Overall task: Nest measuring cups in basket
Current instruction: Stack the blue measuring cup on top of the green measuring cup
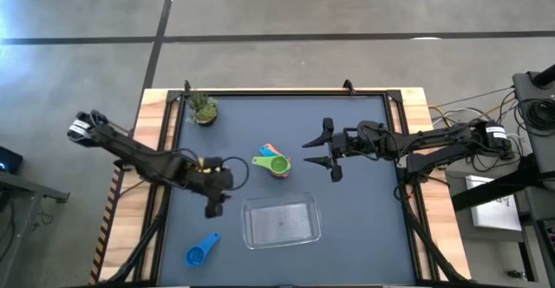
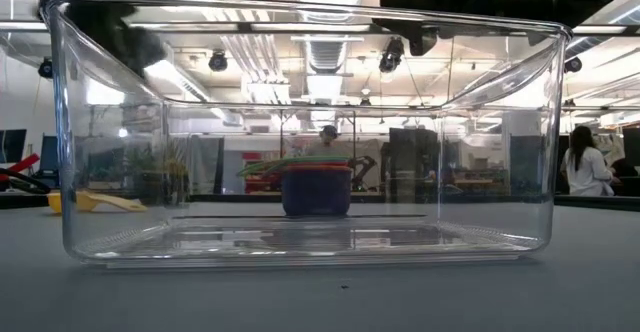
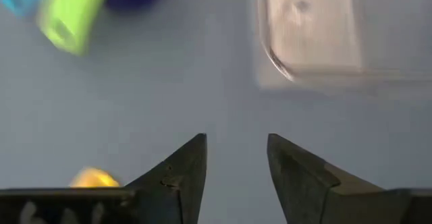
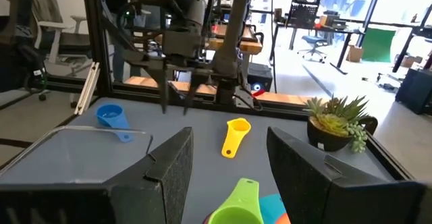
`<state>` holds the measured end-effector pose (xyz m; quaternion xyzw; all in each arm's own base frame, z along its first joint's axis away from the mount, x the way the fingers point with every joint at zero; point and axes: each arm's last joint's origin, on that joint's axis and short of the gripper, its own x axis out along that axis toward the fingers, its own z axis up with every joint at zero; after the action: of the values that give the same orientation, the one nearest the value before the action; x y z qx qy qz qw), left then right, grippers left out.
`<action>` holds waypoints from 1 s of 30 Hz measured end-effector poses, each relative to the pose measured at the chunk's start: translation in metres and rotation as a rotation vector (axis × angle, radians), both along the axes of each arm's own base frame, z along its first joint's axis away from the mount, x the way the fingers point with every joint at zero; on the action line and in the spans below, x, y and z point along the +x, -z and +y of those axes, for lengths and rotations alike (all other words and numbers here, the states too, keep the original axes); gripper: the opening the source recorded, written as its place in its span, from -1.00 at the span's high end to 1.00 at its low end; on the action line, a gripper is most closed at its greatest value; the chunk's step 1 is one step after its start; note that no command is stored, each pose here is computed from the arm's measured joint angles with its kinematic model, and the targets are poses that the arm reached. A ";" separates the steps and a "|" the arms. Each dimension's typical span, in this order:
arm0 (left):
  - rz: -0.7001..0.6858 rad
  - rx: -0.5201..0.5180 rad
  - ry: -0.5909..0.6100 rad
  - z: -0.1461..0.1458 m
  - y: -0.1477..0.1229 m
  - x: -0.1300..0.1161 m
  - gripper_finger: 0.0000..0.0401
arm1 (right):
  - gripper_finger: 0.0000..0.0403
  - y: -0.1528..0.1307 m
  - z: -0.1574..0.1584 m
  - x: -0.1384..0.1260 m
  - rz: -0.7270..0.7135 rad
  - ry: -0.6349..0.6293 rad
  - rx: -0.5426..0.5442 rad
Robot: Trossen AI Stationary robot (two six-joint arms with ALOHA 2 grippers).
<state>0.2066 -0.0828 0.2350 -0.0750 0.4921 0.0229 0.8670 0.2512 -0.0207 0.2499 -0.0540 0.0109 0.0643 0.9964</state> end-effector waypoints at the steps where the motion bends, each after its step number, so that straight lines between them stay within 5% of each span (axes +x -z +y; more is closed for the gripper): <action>1: 0.026 -0.042 -0.016 -0.003 0.000 -0.004 0.31 | 0.12 0.000 0.000 0.000 0.000 0.000 -0.003; 13: 0.291 -0.353 -0.212 -0.067 0.019 -0.034 0.31 | 0.12 0.000 0.000 0.000 -0.002 -0.004 -0.019; 30: 0.477 -0.361 -0.330 -0.115 0.069 -0.037 -0.19 | 0.12 0.000 0.000 0.000 -0.006 -0.004 -0.046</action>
<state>0.1697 -0.1982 0.1660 -0.2983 0.6585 0.0921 0.6847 0.2512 -0.0206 0.2499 -0.0772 0.0093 0.0658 0.9948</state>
